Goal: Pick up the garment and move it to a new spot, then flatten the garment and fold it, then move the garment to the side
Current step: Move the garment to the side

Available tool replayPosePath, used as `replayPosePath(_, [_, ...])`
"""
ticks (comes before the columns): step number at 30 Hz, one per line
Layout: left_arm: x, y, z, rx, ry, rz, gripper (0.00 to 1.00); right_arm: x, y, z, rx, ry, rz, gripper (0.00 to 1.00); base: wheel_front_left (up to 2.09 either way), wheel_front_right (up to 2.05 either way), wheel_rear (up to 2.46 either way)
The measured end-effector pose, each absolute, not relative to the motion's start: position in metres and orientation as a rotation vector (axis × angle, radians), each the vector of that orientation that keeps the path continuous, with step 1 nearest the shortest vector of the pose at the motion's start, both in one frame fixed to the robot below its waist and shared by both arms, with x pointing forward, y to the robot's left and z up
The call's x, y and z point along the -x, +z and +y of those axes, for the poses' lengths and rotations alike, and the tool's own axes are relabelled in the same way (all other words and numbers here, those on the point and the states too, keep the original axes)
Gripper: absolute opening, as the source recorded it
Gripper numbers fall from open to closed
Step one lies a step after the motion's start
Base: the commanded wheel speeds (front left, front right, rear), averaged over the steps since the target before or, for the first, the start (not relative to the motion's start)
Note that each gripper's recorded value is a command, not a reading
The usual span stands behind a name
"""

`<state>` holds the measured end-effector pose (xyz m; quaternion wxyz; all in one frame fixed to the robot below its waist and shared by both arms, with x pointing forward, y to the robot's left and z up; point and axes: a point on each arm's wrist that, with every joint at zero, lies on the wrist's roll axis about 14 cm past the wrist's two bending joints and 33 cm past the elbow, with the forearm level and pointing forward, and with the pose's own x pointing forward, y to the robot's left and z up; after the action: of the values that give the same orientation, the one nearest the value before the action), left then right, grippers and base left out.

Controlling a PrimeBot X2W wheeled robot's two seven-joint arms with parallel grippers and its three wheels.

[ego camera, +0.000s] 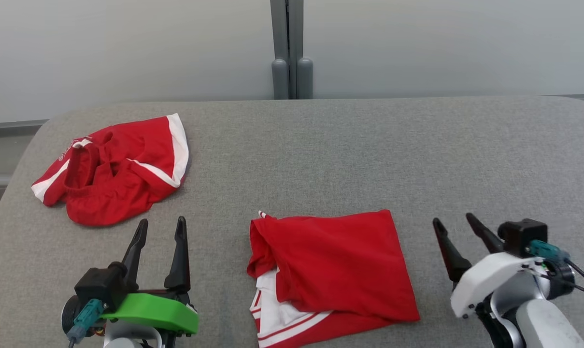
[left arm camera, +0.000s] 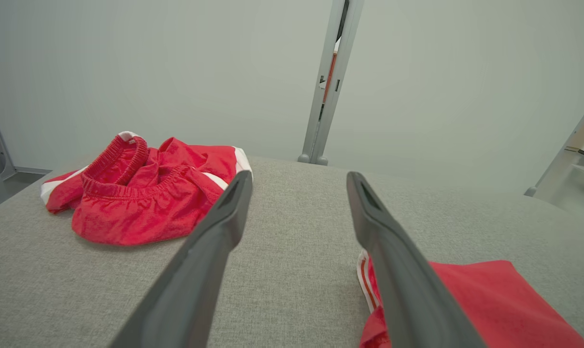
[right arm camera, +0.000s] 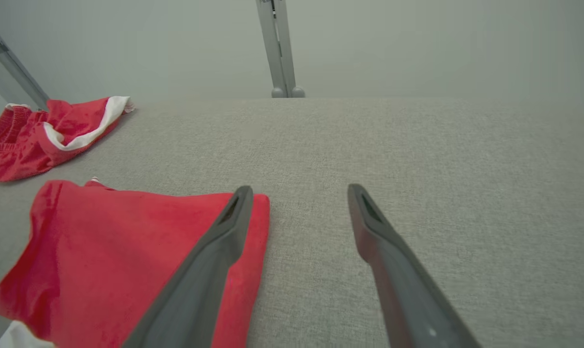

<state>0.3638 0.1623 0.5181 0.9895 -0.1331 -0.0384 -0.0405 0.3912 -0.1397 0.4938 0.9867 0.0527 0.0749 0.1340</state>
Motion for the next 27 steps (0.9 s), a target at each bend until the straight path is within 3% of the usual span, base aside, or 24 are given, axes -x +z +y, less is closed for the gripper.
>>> replayPosePath(10, [-0.367, 0.511, 0.171, 0.271, -0.05, -0.059, 1.0, -0.398, 0.422, -0.098, -0.207, 0.343, 0.484, 1.0, 0.0, 0.0, 0.0])
replayPosePath(18, [-0.367, 0.502, 0.181, 0.267, -0.018, -0.038, 1.0, -0.399, 0.389, -0.072, -0.327, 0.356, 0.628, 1.0, 0.0, 0.0, 0.0])
replayPosePath(19, [-0.367, 0.501, 0.182, 0.266, -0.015, -0.035, 1.0, -0.399, 0.388, -0.07, -0.333, 0.36, 0.634, 0.83, 0.0, 0.0, 0.0])
replayPosePath(20, [-0.367, 0.5, 0.182, 0.266, -0.011, -0.032, 1.0, -0.399, 0.386, -0.068, -0.332, 0.367, 0.644, 0.47, 0.0, 0.0, 0.0])
replayPosePath(21, [-0.367, 0.5, 0.183, 0.266, -0.009, -0.031, 1.0, -0.4, 0.387, -0.066, -0.331, 0.374, 0.641, 0.0, 0.0, 0.0, 0.0])
replayPosePath(27, [-0.372, 0.502, 0.175, 0.264, -0.034, -0.037, 1.0, -0.417, 0.411, -0.077, -0.346, 0.36, 0.522, 0.0, 0.0, 0.0, 0.0])
